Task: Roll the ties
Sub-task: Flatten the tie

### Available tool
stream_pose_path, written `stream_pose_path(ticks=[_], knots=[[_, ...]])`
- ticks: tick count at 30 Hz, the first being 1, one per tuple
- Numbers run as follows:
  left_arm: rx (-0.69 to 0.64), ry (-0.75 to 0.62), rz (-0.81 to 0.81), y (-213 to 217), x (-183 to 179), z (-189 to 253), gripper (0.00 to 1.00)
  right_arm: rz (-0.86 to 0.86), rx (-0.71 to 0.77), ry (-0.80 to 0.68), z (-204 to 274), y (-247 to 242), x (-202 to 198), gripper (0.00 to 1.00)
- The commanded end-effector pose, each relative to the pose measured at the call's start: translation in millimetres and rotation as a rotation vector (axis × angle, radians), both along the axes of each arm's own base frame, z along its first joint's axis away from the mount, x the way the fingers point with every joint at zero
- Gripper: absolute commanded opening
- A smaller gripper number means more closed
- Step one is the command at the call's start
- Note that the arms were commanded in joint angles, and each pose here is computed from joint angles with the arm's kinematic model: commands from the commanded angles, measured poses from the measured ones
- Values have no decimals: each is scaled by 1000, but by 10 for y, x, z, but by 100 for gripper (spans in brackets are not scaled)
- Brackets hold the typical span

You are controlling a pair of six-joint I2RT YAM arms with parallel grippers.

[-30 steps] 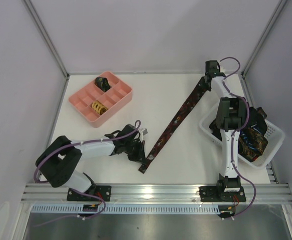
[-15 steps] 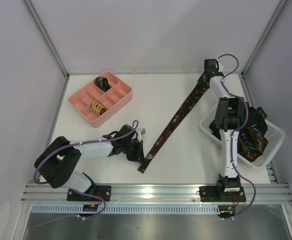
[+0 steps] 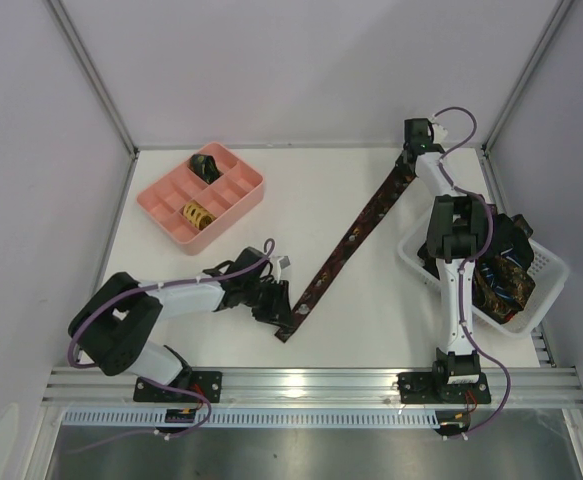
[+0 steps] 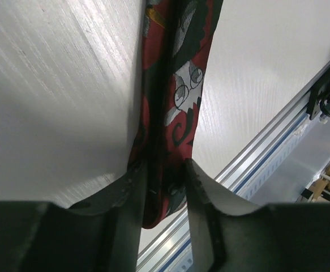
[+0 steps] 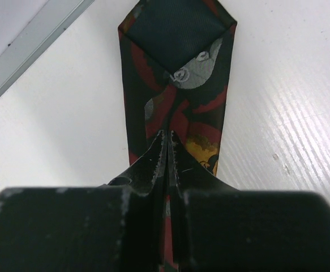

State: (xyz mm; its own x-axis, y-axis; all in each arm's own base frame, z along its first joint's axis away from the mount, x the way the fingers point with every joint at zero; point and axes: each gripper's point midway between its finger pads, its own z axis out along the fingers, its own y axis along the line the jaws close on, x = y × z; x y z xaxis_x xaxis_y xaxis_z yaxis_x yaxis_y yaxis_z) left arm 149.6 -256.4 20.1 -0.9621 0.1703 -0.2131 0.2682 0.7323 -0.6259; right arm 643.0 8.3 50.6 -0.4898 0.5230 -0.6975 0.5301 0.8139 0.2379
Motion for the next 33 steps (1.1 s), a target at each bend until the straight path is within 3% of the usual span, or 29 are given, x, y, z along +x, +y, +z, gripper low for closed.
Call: stream_pose_path(ticks=[1, 2, 8, 10, 13, 17, 24, 30, 33], knots=[[54, -25, -2, 132, 27, -62, 43, -39, -39, -70, 179, -104, 139, 2], [58, -39, -2, 140, 51, -34, 49, -34, -37, -69, 170, -104, 141, 4], [94, -80, 13, 267, 256, 85, 61, -23, -19, -71, 130, -108, 169, 13], [77, -85, 20, 282, 300, 137, 74, -13, -15, -73, 157, -100, 183, 20], [38, -81, 14, 261, 299, 199, 84, 4, -7, -70, 149, -96, 188, 32], [29, -82, 1, 261, 288, 222, 88, 18, 2, -58, 190, -76, 154, 43], [54, -113, 73, 352, 310, 250, 93, 26, 4, -32, 509, -34, -86, 45], [83, -235, 140, 470, 449, 378, 96, 78, -1, -37, 1115, 192, -364, 48], [127, -310, 174, 563, 568, 516, 88, 123, 13, -16, 1312, 375, -591, 48]])
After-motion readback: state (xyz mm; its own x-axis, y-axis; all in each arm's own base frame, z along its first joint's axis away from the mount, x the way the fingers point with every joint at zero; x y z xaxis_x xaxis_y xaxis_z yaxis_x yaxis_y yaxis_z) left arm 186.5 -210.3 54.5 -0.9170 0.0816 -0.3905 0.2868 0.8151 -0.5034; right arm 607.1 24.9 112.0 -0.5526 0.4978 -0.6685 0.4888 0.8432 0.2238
